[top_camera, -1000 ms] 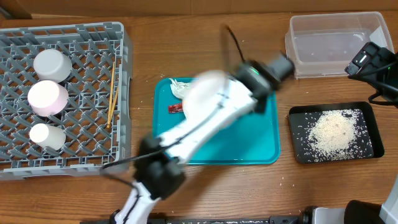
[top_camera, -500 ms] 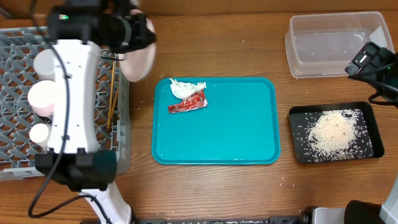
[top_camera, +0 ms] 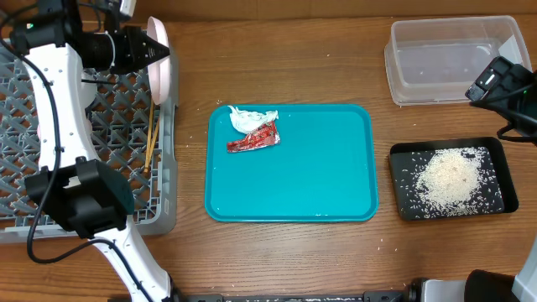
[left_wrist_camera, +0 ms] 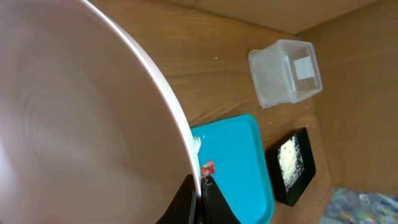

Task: Sort waste into correct bins and load items into the dishwasher
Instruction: 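Carry the plate to the dish rack and stand it upright, then release the plate and withdraw the left gripper from the rack, then move the right gripper to the red wrapper and grasp it, then carry the red wrapper with the right gripper into the clear bin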

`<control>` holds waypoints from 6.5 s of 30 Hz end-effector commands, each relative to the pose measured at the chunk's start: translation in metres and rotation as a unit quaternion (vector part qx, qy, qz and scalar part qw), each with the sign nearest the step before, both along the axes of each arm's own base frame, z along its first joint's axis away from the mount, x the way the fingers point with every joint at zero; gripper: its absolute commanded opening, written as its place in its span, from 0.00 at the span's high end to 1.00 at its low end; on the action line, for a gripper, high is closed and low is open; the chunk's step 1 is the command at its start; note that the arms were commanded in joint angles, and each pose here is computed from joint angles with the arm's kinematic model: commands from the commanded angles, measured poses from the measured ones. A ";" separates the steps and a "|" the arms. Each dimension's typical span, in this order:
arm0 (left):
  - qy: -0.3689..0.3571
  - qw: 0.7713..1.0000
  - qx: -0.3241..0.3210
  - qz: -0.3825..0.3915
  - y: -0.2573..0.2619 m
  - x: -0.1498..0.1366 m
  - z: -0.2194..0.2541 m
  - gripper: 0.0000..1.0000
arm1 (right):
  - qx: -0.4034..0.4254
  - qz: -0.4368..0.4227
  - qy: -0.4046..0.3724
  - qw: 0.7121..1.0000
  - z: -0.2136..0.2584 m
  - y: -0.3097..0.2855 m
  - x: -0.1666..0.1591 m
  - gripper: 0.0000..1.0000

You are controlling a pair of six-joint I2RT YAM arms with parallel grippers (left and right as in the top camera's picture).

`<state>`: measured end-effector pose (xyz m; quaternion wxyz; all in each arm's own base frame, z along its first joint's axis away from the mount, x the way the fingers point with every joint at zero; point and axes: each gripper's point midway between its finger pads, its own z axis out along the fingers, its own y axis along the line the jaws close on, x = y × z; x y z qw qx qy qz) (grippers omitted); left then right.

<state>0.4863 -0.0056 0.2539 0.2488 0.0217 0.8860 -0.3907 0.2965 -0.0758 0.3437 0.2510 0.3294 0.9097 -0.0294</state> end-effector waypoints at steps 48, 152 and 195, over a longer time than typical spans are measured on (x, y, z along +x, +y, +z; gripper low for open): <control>-0.056 0.998 -0.010 -0.026 0.030 0.014 -0.021 0.96 | -0.007 -0.003 -0.009 1.000 0.006 -0.003 0.000 0.00; 0.266 0.817 0.077 0.505 0.166 -0.249 0.043 0.00 | 0.286 0.357 0.013 0.889 -0.286 0.382 0.060 0.00; 0.266 0.817 0.078 0.505 0.166 -0.249 0.043 0.00 | 0.235 0.298 -0.128 0.916 -0.153 0.264 0.130 0.96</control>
